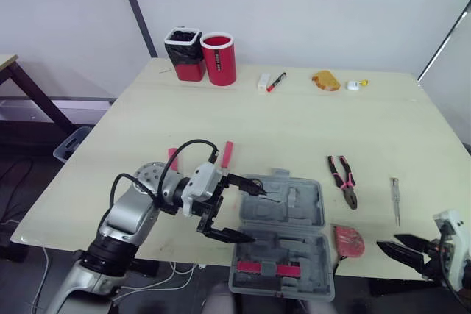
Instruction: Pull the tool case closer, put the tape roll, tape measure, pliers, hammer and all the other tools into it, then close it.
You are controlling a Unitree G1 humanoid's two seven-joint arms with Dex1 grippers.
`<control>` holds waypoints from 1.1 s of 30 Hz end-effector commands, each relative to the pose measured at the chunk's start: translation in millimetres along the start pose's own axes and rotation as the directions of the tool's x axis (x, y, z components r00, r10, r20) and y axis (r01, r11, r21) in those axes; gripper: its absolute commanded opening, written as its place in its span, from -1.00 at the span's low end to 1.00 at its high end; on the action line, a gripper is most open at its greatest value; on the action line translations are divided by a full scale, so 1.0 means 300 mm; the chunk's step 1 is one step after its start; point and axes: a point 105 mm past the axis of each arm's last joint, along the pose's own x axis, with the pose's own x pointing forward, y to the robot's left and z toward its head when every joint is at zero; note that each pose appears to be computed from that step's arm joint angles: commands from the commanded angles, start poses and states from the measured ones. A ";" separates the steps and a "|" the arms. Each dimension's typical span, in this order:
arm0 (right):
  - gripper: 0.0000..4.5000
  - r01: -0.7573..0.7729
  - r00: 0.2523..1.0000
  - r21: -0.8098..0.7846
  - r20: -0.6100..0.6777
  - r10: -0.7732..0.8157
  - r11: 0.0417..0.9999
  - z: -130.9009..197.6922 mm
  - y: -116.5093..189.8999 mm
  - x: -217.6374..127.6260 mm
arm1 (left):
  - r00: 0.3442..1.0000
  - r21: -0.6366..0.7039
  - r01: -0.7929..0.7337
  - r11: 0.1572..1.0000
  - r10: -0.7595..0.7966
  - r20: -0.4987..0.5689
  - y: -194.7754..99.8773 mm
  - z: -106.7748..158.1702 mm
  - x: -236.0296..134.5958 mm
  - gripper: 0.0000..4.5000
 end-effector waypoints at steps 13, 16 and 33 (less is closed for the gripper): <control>0.97 -0.376 0.926 -0.686 -0.261 0.271 0.623 -0.038 -0.008 0.143 | 1.000 0.059 0.000 0.998 0.000 -0.001 -0.015 0.039 0.005 1.00; 0.97 -0.350 0.937 -0.724 -0.266 0.227 0.595 -0.049 -0.042 0.181 | 1.000 0.066 -0.001 0.998 0.001 -0.008 -0.021 0.045 0.002 1.00; 0.74 -0.388 0.922 -0.726 -0.304 0.241 0.568 -0.077 -0.052 0.241 | 0.995 0.044 0.075 0.996 -0.072 -0.063 -0.060 0.017 -0.014 1.00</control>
